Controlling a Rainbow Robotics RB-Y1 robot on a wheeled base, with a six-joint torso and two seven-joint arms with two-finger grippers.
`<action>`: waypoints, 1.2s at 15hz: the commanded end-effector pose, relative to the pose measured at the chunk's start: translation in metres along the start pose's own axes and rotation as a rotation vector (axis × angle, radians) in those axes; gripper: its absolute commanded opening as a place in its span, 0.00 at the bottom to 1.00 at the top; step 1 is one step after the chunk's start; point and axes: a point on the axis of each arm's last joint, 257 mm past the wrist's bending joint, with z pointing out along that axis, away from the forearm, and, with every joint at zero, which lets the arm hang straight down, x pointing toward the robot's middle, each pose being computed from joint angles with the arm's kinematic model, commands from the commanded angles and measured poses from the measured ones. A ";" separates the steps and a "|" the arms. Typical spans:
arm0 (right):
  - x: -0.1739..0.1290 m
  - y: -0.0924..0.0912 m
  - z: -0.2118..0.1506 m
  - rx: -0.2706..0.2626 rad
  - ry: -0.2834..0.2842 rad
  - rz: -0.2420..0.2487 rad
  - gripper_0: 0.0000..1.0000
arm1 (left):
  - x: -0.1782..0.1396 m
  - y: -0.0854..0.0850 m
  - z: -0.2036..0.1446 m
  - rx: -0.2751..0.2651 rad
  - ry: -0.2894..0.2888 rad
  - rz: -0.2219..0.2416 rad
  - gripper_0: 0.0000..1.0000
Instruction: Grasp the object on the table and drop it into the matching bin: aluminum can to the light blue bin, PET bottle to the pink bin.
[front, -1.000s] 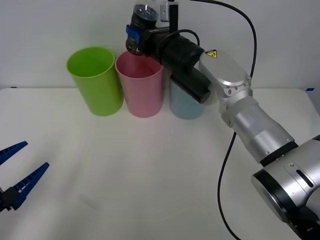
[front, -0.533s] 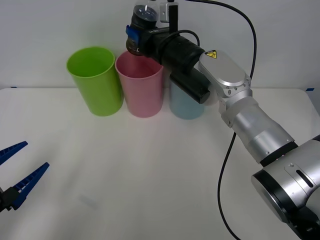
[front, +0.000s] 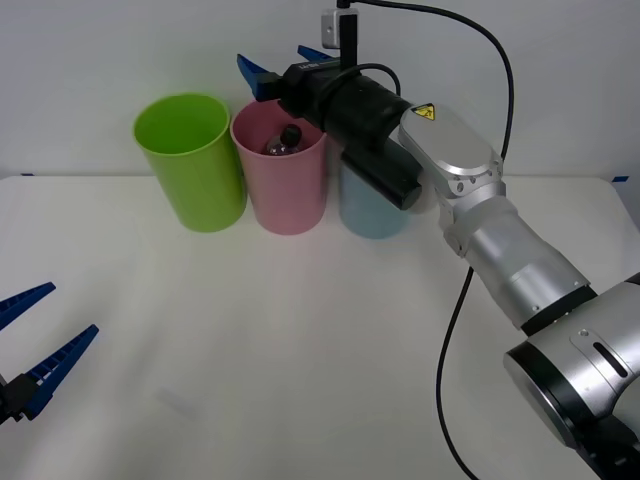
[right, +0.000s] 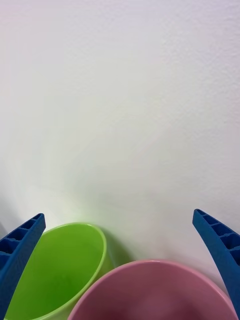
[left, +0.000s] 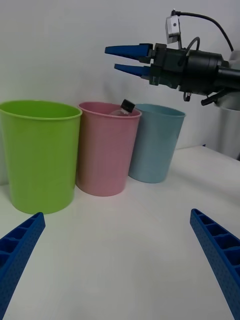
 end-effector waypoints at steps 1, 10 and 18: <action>-0.002 -0.001 -0.014 -0.017 -0.016 -0.007 1.00 | 0.000 0.000 0.000 0.000 0.000 0.000 1.00; 0.000 -0.014 -0.118 -0.050 -0.056 -0.080 1.00 | 0.000 0.000 0.000 0.000 0.000 0.000 1.00; 0.019 -0.045 -0.247 -0.055 0.023 -0.137 1.00 | 0.000 0.000 0.000 0.000 0.000 0.000 1.00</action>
